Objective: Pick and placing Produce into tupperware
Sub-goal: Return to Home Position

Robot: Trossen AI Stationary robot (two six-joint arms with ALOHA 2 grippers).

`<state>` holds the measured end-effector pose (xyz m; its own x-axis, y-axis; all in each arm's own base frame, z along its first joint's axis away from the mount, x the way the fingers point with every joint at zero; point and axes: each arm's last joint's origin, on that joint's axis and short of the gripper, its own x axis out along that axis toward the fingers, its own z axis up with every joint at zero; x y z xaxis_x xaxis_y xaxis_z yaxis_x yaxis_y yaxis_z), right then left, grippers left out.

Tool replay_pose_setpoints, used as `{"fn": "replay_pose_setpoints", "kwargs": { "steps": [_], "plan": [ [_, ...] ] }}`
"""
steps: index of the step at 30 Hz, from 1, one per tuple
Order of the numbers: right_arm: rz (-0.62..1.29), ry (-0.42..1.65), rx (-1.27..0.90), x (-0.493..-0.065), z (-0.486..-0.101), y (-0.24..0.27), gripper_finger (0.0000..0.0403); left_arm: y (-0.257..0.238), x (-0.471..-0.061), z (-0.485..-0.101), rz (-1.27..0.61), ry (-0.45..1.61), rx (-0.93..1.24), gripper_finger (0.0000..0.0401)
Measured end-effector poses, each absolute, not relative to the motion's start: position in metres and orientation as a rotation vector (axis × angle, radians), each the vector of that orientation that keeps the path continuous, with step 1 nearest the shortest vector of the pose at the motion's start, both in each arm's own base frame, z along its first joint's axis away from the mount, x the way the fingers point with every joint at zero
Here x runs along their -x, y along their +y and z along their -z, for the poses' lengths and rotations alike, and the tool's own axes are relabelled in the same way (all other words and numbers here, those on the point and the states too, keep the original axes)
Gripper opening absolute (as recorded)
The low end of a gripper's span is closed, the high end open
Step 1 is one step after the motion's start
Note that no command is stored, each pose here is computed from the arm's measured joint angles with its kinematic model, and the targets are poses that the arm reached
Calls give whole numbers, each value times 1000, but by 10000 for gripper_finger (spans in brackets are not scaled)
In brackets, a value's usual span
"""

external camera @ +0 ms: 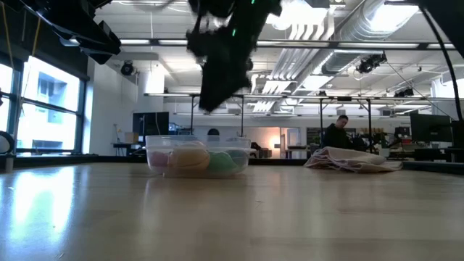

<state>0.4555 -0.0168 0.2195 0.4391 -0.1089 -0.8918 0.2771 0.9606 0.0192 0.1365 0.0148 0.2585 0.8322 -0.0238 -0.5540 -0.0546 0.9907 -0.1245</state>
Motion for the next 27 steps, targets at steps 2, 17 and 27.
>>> {"fn": "replay_pose_setpoints", "kwargs": {
  "steps": [2, 17, 27],
  "plan": [
    [226, 1032, -166, -446, -249, -12, 113, 15, -136, -259, -16, 588, 137, 122],
    [489, 875, 20, -316, -359, 123, 6, 15, -136, -259, -16, 588, 137, 122],
    [229, 896, -214, -322, -241, 163, 0, 15, -137, -258, -16, 588, 137, 122]
  ]
}}
